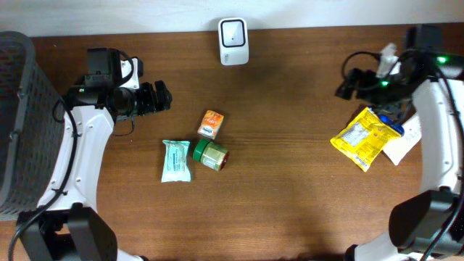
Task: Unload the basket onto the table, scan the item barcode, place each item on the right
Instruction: 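Reach the right gripper to the green-lidded jar and grasp it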
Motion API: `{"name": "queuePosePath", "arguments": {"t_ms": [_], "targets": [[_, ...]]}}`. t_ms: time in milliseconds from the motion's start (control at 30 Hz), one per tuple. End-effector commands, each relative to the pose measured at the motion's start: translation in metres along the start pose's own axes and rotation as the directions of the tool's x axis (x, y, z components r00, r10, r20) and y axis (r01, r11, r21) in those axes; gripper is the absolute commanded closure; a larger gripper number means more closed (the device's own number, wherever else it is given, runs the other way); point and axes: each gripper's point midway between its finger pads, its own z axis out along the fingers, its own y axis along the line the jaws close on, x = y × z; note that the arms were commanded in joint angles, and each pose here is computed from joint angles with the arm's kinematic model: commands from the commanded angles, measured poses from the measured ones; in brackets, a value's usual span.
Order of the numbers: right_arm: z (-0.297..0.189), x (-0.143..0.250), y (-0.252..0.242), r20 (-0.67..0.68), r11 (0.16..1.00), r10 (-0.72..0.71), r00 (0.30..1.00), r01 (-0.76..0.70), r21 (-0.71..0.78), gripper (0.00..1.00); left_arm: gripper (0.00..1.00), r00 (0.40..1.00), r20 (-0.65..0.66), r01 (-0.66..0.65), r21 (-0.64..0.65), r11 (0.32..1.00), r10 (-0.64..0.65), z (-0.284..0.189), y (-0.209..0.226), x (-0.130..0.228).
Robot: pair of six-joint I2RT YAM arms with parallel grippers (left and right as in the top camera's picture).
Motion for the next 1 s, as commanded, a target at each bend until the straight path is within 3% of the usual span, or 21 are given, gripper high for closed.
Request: {"name": "queuePosePath", "arguments": {"t_ms": [0,67,133,167,200,233,300,367,400,500,633,700,767,967], "targets": [[0.021,0.028,0.042,-0.083,0.991,-0.132,0.988,0.130,-0.022,0.02,0.01,1.000,0.023,-0.018,0.004,1.000,0.018,-0.008,-0.003,-0.003],[0.037,0.048,0.062,-0.141,0.982,-0.191,0.971,0.188,-0.037,0.02,0.01,1.000,0.020,-0.006,0.053,0.999,0.005,-0.008,-0.011,-0.003],[0.057,0.074,0.078,-0.210,0.973,-0.230,0.950,0.225,-0.048,0.20,0.01,0.999,-0.032,0.009,0.106,0.994,-0.006,-0.009,-0.020,0.009],[0.067,0.086,0.083,-0.233,0.971,-0.240,0.942,0.235,-0.050,0.33,0.07,0.999,-0.034,0.008,0.106,0.994,-0.005,-0.009,-0.020,0.009],[0.078,0.099,0.088,-0.257,0.970,-0.242,0.936,0.236,-0.051,0.53,0.45,0.999,-0.048,0.011,0.104,0.995,-0.006,-0.007,-0.019,0.013],[0.085,0.105,0.091,-0.265,0.970,-0.241,0.933,0.236,-0.054,0.63,0.67,0.998,-0.058,0.012,0.104,0.995,-0.006,-0.005,-0.020,0.017],[0.098,0.120,0.102,-0.279,0.968,-0.249,0.927,0.237,-0.078,0.70,0.86,0.996,-0.085,0.009,0.104,0.995,0.000,0.000,-0.022,0.026],[0.108,0.133,0.127,-0.270,0.946,-0.315,0.910,0.277,-0.171,0.68,0.93,0.993,-0.117,0.005,0.077,0.997,0.004,0.009,-0.020,0.038],[0.112,0.137,0.138,-0.250,0.925,-0.367,0.896,0.324,-0.197,0.64,0.94,0.992,-0.128,0.004,0.058,0.998,0.004,0.013,-0.016,0.042],[0.123,0.144,0.180,-0.122,0.786,-0.601,0.790,0.556,-0.271,0.39,0.95,0.989,-0.149,0.012,0.042,0.999,-0.005,0.021,-0.011,0.046],[0.122,0.136,0.218,-0.011,0.597,-0.796,0.605,0.783,-0.174,0.33,0.88,0.989,-0.146,0.029,0.033,0.999,-0.024,0.021,-0.003,0.043],[0.127,0.137,0.240,0.019,0.462,-0.882,0.471,0.873,-0.158,0.24,0.83,0.989,-0.140,0.045,0.026,0.999,-0.040,0.020,0.004,0.041],[0.145,0.148,0.258,0.006,0.331,-0.941,0.337,0.926,-0.181,0.19,0.75,0.988,-0.145,0.052,0.020,0.998,-0.048,0.019,0.007,0.042],[0.184,0.181,0.269,-0.093,0.125,-0.990,0.104,0.955,-0.269,0.12,0.40,0.989,-0.136,0.047,-0.036,0.998,-0.052,0.019,0.017,0.041]]}}
